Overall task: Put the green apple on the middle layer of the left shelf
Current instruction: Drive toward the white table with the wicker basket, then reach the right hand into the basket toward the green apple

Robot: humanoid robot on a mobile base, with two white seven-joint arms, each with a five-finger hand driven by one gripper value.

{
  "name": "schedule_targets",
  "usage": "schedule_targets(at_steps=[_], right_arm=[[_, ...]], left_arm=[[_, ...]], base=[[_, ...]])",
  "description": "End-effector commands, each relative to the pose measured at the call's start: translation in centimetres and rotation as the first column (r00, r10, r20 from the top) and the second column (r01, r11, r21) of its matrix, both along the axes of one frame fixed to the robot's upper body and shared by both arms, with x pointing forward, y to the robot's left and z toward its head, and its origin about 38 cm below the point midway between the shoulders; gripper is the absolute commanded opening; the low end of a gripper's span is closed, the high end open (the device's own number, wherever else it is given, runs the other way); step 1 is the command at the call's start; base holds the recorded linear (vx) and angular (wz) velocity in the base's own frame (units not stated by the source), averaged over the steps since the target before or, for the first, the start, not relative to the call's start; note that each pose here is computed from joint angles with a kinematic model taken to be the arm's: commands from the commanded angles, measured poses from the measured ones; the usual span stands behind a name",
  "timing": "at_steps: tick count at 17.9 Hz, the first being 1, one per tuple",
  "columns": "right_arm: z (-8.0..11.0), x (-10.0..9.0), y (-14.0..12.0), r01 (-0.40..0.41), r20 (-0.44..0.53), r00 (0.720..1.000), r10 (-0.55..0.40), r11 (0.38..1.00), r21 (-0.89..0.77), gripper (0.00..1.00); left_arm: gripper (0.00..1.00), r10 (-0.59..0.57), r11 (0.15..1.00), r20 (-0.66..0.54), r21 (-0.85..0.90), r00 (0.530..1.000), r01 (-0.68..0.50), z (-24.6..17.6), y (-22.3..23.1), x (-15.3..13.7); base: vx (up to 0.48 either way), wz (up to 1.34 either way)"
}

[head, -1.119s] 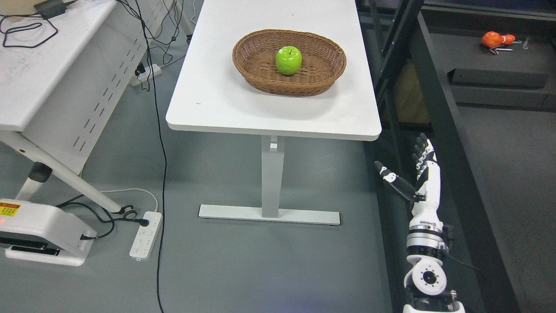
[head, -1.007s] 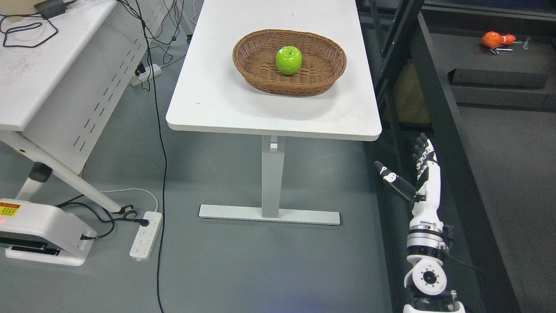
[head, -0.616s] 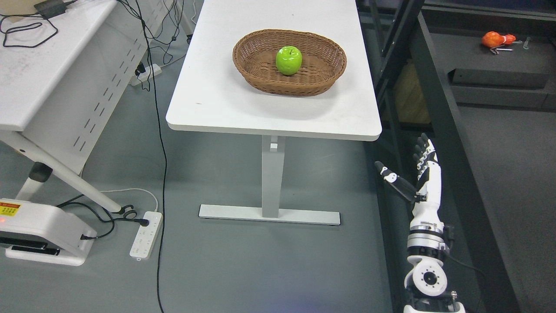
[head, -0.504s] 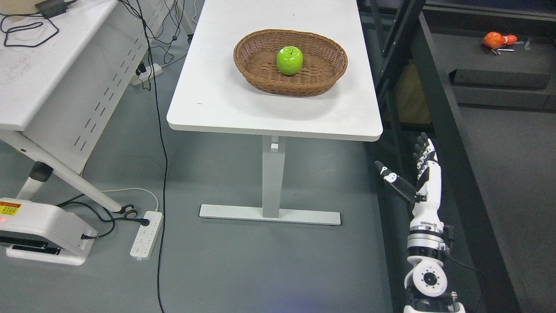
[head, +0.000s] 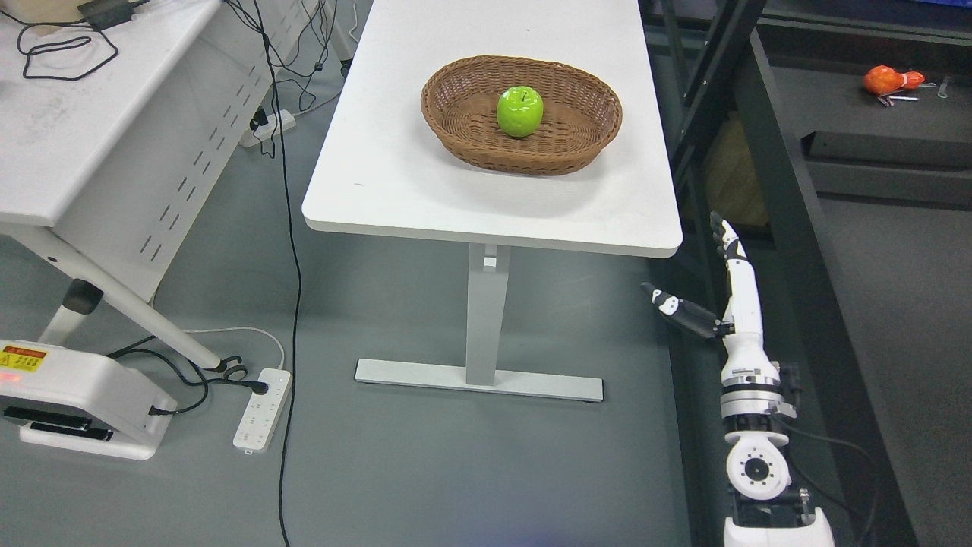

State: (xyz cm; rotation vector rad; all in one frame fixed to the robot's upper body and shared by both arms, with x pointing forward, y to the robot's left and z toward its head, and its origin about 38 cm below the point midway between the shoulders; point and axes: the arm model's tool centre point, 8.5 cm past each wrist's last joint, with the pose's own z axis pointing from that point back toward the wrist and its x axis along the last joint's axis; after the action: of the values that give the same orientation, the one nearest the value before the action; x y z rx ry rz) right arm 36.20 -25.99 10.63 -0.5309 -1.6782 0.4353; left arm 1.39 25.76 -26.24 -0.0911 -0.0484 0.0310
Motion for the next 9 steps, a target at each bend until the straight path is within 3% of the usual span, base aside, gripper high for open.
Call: schedule_targets(at_steps=[1,3,4,5,6,8,9], right_arm=[[2.3,-0.1,-3.8,0.028,0.078,0.997,-0.008,0.966,-0.256,1.00],[3.2,-0.5,-3.6,-0.004,0.159,0.986,0.045,0.969,-0.246,1.00],[3.3,-0.2,-3.3,0.003,0.152,0.988,0.035,0.971,-0.241,0.99],[3.3,0.4,-3.0,0.003,0.117,0.993,0.030,0.962,-0.273,0.98],[2.5,0.8,-1.2,-0.048,0.053,0.996,0.073,0.926,-0.374,0.98],[1.9,1.0,0.6,-0.063,0.014,0.997,0.082,0.853,-0.517,0.98],[1.7,1.0,1.0,-0.066,0.008,0.997,0.081,0.857,-0.512,0.98]], left_arm=[[1.00,-0.002,1.000,0.022,0.017,1.000,0.002,0.1,1.1,1.4],[1.00,-0.002,1.000,0.022,0.017,1.000,0.002,0.1,1.1,1.4],[1.00,-0.001,1.000,0.022,0.017,1.000,0.000,0.1,1.1,1.4],[1.00,-0.001,1.000,0.022,0.017,1.000,0.000,0.1,1.1,1.4],[1.00,-0.002,1.000,0.022,0.017,1.000,0.002,0.1,1.1,1.4],[1.00,-0.002,1.000,0.022,0.017,1.000,0.002,0.1,1.1,1.4],[1.00,-0.002,1.000,0.022,0.017,1.000,0.002,0.1,1.1,1.4]], base=[[0.040,0.08],[0.045,0.08],[0.051,0.09],[0.057,0.11],[0.065,0.13],[0.071,0.15],[0.077,0.16]])
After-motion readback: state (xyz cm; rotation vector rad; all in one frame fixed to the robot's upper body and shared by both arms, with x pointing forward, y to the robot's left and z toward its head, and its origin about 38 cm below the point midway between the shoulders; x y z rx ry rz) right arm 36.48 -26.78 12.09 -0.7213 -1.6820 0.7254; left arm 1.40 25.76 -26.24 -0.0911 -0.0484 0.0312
